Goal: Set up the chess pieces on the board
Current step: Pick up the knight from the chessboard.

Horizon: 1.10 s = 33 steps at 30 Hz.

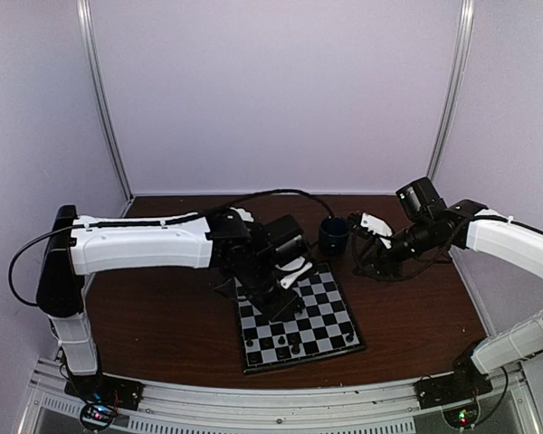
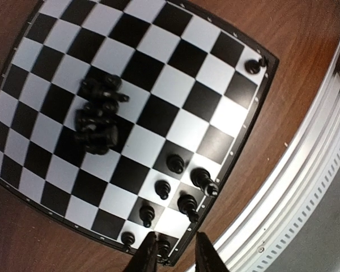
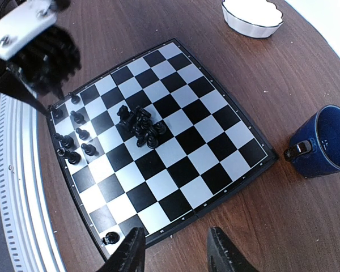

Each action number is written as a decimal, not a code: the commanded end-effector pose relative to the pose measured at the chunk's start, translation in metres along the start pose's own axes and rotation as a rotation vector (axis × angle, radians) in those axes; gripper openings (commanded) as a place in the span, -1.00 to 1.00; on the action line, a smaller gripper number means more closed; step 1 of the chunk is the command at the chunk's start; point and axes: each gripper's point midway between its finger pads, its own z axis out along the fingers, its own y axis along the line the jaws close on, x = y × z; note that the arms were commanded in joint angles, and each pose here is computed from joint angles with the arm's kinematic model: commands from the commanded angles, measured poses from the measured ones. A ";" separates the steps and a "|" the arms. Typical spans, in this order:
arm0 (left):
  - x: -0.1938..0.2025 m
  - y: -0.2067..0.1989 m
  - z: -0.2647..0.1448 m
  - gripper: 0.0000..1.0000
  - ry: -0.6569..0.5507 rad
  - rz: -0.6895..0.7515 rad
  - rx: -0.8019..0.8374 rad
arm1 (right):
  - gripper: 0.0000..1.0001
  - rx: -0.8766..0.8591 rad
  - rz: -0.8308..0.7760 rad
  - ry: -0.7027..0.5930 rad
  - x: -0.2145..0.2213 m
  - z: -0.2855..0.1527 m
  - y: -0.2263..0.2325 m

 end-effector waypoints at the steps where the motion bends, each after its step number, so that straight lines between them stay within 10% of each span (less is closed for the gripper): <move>1: -0.036 0.021 -0.010 -0.52 -0.097 -0.071 -0.031 | -0.21 0.007 0.007 -0.012 -0.001 -0.003 -0.002; 33: -0.029 0.076 0.046 -0.46 0.076 -0.220 -0.156 | -0.21 0.012 0.006 -0.004 0.001 -0.002 -0.004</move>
